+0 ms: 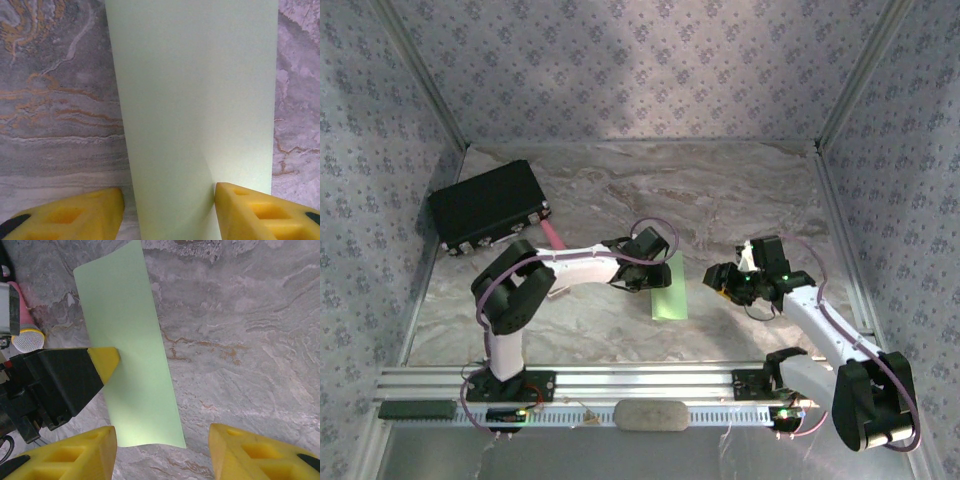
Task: Fold a paper plane with a square sheet of paper (pick it up from the middle)
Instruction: First fold the square sheet of paper in half at the center of the table.
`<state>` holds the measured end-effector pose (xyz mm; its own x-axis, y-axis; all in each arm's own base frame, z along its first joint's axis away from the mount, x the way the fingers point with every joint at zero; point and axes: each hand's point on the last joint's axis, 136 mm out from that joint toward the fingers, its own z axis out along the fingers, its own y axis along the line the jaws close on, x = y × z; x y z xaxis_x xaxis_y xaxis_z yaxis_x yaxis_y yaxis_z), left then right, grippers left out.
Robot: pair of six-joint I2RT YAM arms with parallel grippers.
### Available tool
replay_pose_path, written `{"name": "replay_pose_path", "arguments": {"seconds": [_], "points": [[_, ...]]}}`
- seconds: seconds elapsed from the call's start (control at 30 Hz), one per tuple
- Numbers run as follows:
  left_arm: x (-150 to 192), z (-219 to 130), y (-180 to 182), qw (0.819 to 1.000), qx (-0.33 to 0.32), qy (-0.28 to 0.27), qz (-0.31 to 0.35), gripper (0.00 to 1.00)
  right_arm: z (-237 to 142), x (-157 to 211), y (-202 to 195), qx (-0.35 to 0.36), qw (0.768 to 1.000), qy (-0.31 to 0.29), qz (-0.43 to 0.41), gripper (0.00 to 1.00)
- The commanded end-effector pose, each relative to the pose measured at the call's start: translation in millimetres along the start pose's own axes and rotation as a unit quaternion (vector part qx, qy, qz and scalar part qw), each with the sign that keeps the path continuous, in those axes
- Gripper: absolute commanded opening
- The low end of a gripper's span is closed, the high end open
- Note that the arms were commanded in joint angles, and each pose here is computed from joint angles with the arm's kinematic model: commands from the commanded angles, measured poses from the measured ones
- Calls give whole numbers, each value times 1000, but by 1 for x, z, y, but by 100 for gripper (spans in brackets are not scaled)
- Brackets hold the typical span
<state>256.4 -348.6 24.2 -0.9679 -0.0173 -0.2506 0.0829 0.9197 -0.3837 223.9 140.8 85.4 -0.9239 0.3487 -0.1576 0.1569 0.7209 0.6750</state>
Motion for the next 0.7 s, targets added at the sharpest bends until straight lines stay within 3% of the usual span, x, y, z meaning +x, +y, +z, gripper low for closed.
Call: {"name": "replay_pose_path", "arguments": {"seconds": [0.0, 0.67], "points": [[16, 32, 39, 998, -64, 21, -1, 54, -4, -3, 4, 8, 1000, -1, -11, 53], [21, 42, 48, 995, -89, 38, 12, 54, -3, -3, 0, 19, 1000, -1, -4, 55]]}}
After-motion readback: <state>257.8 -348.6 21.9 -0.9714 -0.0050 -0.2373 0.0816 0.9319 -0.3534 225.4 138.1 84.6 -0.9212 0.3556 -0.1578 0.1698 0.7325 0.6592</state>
